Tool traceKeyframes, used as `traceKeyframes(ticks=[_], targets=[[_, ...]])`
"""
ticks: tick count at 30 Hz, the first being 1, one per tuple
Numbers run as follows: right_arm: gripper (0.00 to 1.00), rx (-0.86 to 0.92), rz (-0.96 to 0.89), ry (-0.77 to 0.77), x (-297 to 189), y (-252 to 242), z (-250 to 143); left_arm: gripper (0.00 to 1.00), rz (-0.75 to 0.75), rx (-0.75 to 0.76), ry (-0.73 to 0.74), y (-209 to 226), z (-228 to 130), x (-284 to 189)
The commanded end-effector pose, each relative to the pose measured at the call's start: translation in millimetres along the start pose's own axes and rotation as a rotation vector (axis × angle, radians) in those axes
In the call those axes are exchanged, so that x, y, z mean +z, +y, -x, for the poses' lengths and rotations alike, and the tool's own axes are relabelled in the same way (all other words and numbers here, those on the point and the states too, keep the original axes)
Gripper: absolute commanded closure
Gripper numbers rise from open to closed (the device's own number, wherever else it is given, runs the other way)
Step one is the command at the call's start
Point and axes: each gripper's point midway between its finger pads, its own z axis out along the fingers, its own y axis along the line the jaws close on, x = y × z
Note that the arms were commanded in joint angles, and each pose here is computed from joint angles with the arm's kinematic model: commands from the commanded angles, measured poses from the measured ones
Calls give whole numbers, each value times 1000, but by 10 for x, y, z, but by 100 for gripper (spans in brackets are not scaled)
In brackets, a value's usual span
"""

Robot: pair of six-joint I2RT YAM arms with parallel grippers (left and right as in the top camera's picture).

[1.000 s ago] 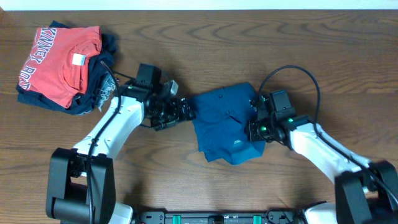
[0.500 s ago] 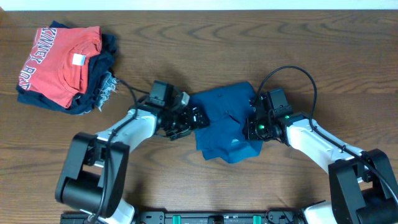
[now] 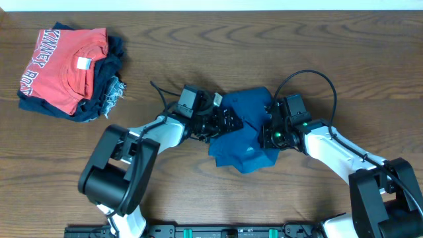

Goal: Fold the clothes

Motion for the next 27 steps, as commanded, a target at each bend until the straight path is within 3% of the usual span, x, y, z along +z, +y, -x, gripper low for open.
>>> traceKeyframes(ticks=[1, 4, 9, 14, 20, 27], targets=[[95, 34, -66, 64, 142, -187, -188, 42, 153, -91, 19, 508, -189, 189], [96, 36, -68, 70, 141, -192, -204, 67, 161, -84, 13, 521, -179, 188], [97, 41, -73, 80, 98, -193, -234, 94, 160, -36, 22, 520, -188, 183], [97, 50, -65, 33, -198, -206, -152, 94, 165, 13, 51, 493, -195, 44], [97, 48, -12, -184, -946, -117, 206, 94, 148, 46, 18, 150, 5, -517], [98, 34, 43, -427, -1640, 46, 416, 94, 52, 82, -341, -535, 763, -1748]])
